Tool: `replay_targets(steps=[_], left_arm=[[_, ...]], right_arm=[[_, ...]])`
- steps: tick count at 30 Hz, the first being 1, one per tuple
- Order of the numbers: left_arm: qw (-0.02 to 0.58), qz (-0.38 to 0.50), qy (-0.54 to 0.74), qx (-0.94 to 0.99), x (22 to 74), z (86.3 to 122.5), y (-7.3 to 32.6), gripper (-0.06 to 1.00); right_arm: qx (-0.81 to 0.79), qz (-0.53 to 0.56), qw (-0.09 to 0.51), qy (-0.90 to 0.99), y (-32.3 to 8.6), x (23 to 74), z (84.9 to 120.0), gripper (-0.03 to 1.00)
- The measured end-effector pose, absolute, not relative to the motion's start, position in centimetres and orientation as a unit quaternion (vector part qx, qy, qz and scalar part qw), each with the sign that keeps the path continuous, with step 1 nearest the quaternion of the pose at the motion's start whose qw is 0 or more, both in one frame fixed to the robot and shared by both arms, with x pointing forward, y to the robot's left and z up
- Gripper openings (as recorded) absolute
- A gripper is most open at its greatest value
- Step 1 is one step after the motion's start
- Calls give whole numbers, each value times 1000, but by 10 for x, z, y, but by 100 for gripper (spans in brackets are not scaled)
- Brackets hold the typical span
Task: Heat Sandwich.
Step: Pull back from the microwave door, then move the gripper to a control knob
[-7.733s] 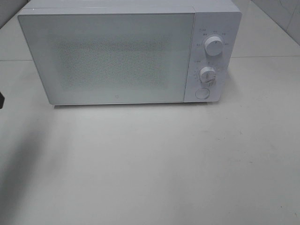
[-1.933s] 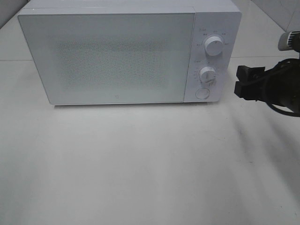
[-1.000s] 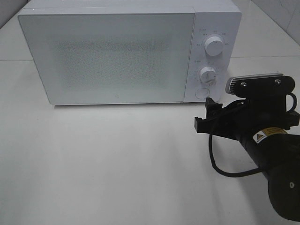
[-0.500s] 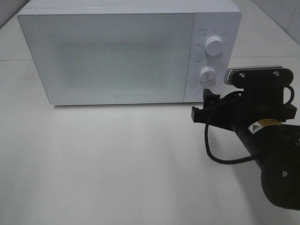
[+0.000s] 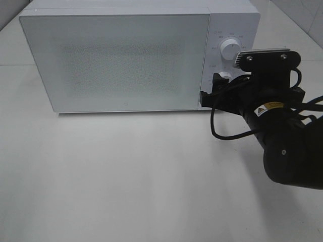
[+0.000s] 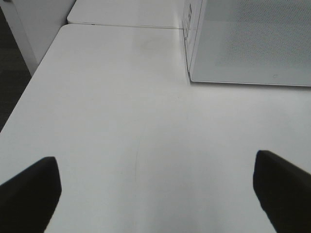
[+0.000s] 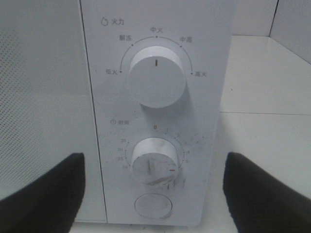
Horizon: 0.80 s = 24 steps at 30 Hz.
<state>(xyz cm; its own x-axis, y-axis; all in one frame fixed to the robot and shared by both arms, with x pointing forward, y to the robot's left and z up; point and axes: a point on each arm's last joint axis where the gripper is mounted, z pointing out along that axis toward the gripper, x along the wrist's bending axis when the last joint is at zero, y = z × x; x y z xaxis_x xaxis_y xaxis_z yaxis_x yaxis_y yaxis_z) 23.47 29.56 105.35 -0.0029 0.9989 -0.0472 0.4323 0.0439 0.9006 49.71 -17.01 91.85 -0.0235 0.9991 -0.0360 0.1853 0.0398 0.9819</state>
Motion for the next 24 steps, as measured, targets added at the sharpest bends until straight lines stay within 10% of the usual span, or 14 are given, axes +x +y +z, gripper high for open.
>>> replay_targets(steps=[24], left_arm=[[390,363,608,588,235,1054,296,99]], right_arm=[[544,437,440,566,-158,549,890,76]])
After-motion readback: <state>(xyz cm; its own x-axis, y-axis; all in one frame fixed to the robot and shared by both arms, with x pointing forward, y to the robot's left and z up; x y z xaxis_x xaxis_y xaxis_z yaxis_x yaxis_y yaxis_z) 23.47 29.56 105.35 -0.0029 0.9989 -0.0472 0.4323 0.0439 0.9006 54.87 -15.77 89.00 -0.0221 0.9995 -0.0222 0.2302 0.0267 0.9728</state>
